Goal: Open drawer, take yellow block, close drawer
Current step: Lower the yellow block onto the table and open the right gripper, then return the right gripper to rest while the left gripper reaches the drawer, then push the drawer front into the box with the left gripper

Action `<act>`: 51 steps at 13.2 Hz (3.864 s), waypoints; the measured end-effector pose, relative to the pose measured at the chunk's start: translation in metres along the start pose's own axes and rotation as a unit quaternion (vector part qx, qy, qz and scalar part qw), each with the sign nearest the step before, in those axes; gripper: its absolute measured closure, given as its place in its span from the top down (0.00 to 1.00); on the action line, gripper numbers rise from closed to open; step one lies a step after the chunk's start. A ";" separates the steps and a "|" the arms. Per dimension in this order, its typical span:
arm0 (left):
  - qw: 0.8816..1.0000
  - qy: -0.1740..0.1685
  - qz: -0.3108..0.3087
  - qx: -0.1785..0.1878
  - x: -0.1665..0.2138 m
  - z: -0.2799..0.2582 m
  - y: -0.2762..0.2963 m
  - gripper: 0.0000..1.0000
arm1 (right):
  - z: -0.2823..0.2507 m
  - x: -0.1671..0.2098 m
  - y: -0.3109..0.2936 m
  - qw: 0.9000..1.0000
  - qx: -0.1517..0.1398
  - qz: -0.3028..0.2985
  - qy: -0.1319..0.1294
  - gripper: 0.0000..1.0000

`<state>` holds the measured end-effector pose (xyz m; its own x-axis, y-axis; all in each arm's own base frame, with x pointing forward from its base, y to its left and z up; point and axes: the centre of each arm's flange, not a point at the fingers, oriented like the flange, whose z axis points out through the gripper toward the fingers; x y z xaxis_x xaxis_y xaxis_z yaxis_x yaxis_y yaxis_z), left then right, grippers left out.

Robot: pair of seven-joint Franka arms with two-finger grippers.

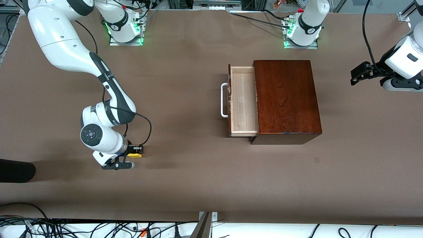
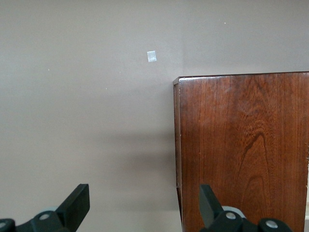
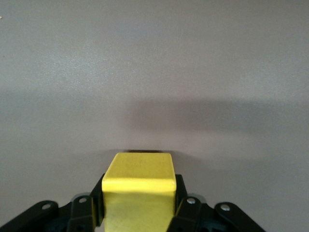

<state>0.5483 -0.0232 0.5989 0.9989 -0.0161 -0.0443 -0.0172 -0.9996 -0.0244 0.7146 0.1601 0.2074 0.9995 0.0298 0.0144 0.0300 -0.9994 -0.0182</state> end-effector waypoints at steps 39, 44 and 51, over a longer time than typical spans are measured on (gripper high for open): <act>0.668 0.087 0.738 -0.020 -0.048 0.273 0.482 1.00 | -0.384 -0.175 0.160 0.997 -0.049 0.047 -0.044 1.00; 0.654 0.058 0.754 -0.008 -0.049 0.309 0.471 1.00 | -0.386 -0.175 0.162 0.997 -0.046 0.052 -0.043 1.00; 0.641 -0.013 0.768 0.004 -0.039 0.307 0.444 1.00 | -0.383 -0.172 0.162 0.997 -0.043 0.053 -0.044 1.00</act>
<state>0.4879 -0.4584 0.2835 -0.1968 -0.9797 -0.0389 -0.9790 0.1942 0.0620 0.5418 -0.0137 0.5852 0.9944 -0.0775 -0.0712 -0.0724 -0.9948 0.0717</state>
